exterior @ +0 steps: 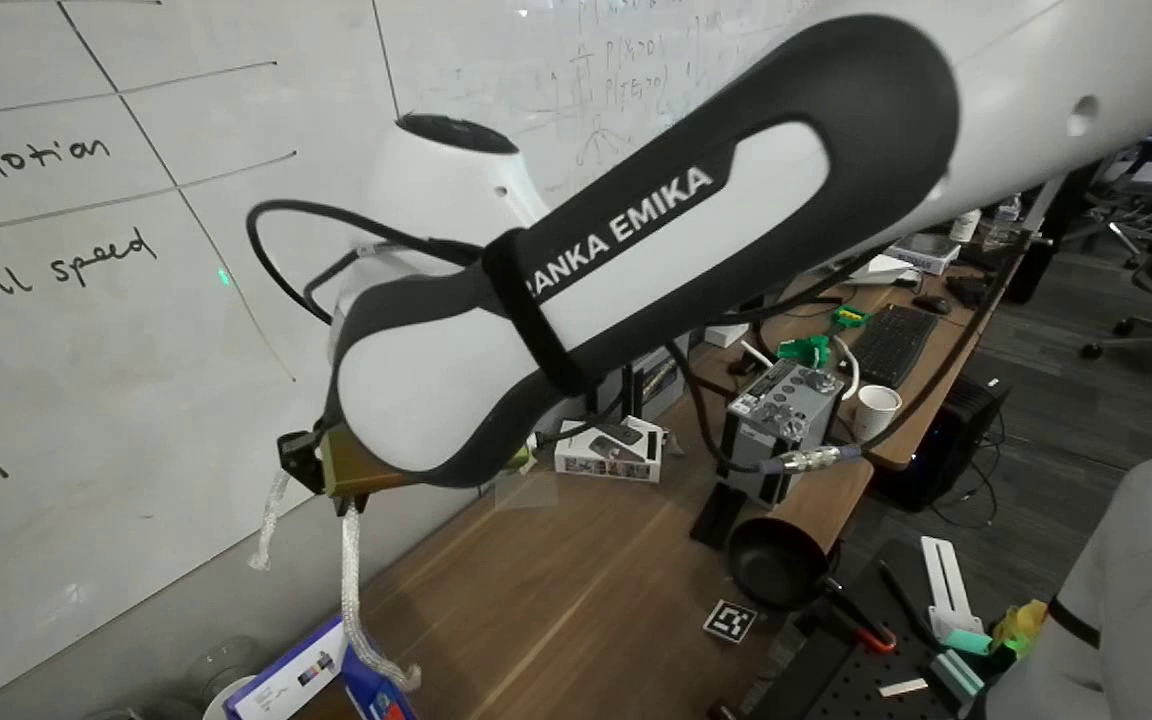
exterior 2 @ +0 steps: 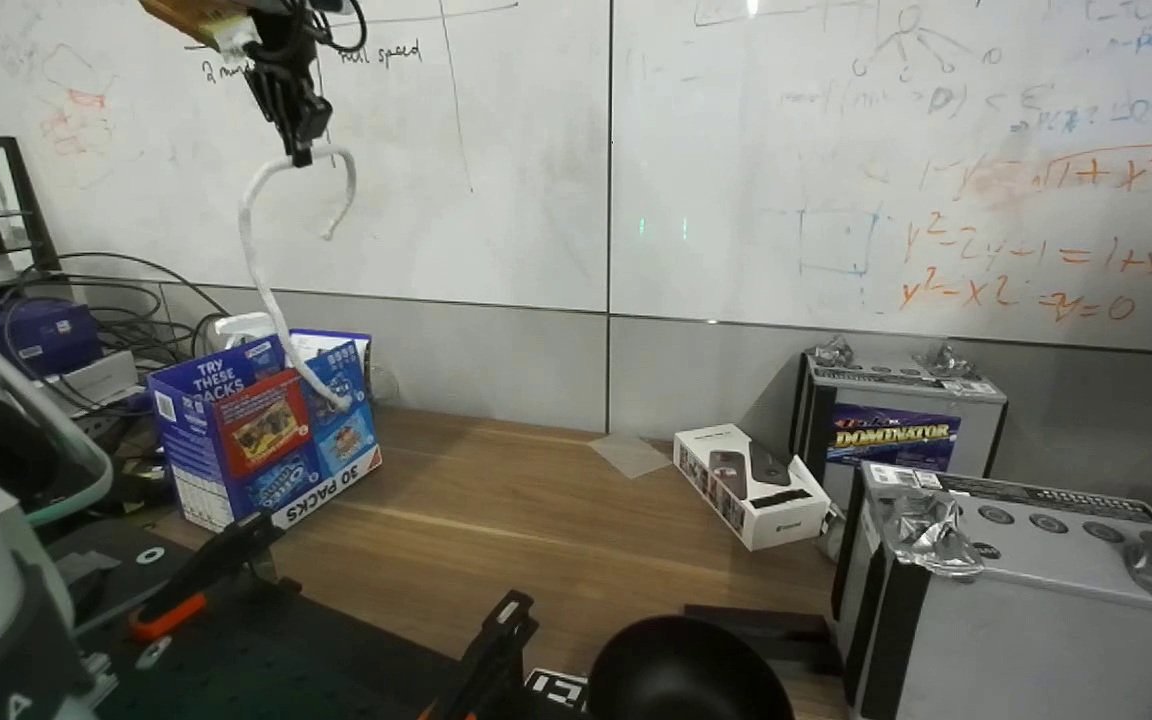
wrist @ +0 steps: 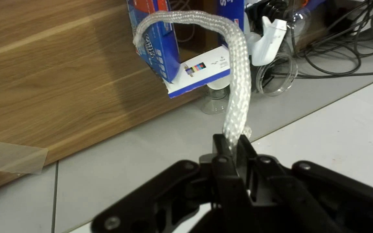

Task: Put the ropes in the box

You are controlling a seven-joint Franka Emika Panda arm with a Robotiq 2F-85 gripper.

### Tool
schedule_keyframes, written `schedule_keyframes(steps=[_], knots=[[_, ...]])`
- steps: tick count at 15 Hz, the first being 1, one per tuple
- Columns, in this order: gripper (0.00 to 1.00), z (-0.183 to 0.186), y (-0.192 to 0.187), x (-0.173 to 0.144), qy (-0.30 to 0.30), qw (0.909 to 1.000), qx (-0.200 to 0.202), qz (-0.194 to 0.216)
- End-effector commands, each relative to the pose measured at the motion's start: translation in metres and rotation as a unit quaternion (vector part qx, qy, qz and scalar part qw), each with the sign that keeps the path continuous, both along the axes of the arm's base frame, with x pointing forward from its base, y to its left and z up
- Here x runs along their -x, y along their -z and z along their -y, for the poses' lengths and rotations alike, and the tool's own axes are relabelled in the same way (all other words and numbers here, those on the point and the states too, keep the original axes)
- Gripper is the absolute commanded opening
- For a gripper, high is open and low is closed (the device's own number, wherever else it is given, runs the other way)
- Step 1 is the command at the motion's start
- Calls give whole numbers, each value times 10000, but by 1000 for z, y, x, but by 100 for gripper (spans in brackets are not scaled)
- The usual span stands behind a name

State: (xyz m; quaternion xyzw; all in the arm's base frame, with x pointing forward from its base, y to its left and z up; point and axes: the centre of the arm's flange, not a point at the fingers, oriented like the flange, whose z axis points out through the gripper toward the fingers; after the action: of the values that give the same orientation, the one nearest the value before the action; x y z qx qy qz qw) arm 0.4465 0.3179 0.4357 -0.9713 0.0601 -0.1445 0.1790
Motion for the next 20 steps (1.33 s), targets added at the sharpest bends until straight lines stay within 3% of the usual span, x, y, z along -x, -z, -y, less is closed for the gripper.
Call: schedule_keyframes(steps=[1, 10, 14, 20], knots=[[6, -30, -52, 11, -8, 9999, 103, 118], [6, -78, -110, 34, 15, 9989, 149, 446], [6, -90, -117, 40, 40, 9987, 173, 476], [6, -91, -76, 45, -166, 9979, 547, 307]])
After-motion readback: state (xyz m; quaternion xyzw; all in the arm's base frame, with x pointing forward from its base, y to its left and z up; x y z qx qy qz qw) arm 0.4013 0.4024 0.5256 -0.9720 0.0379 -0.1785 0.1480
